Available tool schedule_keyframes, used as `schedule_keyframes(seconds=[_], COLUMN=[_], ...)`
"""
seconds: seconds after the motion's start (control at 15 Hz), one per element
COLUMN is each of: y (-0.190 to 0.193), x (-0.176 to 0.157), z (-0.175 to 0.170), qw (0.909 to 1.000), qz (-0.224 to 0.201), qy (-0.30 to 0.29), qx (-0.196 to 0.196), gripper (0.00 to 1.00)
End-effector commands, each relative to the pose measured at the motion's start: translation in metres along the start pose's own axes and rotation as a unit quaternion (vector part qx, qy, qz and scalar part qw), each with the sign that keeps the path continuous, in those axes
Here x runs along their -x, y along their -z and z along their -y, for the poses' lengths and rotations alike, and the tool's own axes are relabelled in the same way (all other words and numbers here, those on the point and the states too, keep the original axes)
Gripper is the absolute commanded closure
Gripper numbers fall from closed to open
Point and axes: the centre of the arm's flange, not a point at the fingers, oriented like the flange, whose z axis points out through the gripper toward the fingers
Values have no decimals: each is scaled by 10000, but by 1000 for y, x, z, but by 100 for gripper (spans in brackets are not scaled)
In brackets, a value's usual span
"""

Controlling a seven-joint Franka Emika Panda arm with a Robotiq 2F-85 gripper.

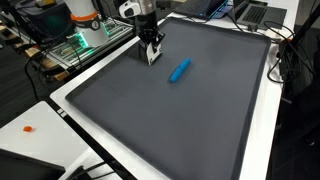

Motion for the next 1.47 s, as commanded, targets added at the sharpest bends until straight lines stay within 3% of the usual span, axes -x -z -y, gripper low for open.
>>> schedule_keyframes(seconds=[0.0,0.4,0.6,0.67,1.0,1.2,1.4], y=[3,22,47,55,93,109,120], x=[2,-3,-6,-6,2,9,19], z=[-1,5,14,17,41,60,80], qw=[9997,9987,9996,9998,9966,9871,9688], qz=[-52,-33,-71,107,229,427,497], qy=[-227,-493,-245,-138,761,1516,2398], qx=[62,147,118,132,225,273,376], gripper=[99,99,99,99,99,99,99])
